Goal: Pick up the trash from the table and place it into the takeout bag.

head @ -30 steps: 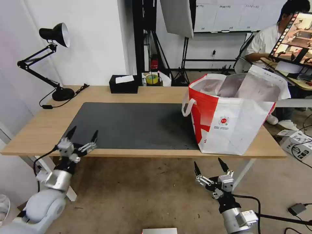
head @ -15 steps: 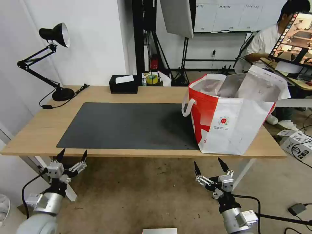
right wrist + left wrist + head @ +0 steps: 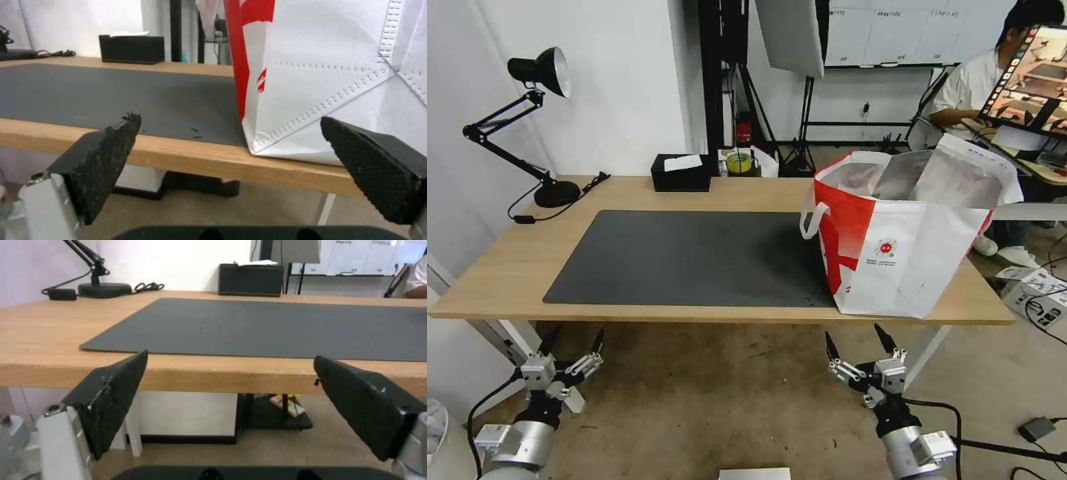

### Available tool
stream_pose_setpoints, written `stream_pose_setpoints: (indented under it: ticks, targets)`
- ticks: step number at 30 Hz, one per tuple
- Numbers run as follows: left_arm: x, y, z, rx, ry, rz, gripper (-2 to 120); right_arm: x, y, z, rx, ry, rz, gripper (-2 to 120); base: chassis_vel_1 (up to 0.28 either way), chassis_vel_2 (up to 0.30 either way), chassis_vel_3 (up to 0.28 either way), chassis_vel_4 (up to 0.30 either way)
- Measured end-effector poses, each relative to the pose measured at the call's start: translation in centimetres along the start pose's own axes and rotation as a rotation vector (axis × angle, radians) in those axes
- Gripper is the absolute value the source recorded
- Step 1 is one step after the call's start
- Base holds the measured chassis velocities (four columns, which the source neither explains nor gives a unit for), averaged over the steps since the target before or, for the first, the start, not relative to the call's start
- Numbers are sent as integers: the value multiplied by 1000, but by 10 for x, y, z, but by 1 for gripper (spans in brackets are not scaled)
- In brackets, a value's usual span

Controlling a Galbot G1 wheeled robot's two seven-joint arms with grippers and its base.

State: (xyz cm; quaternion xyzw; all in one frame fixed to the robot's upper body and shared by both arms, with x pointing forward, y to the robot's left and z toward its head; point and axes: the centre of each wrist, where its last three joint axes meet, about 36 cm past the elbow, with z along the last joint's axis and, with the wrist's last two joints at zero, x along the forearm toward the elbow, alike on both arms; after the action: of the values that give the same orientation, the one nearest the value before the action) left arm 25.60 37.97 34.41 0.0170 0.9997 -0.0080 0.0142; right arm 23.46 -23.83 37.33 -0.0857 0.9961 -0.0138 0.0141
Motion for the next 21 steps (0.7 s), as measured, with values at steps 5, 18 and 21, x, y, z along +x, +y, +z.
stream_pose_setpoints:
  ticks: [5,18,21]
  targets:
    - [-1,0,0,0,-1,1,100,0,0,0,0,0,0,100,0,0,0,0]
    - [-1,0,-1,1,-2,2,100,0,0,0,0,0,0,100,0,0,0,0]
    - [-1,0,-1,1,-2,2,100,0,0,0,0,0,0,100,0,0,0,0]
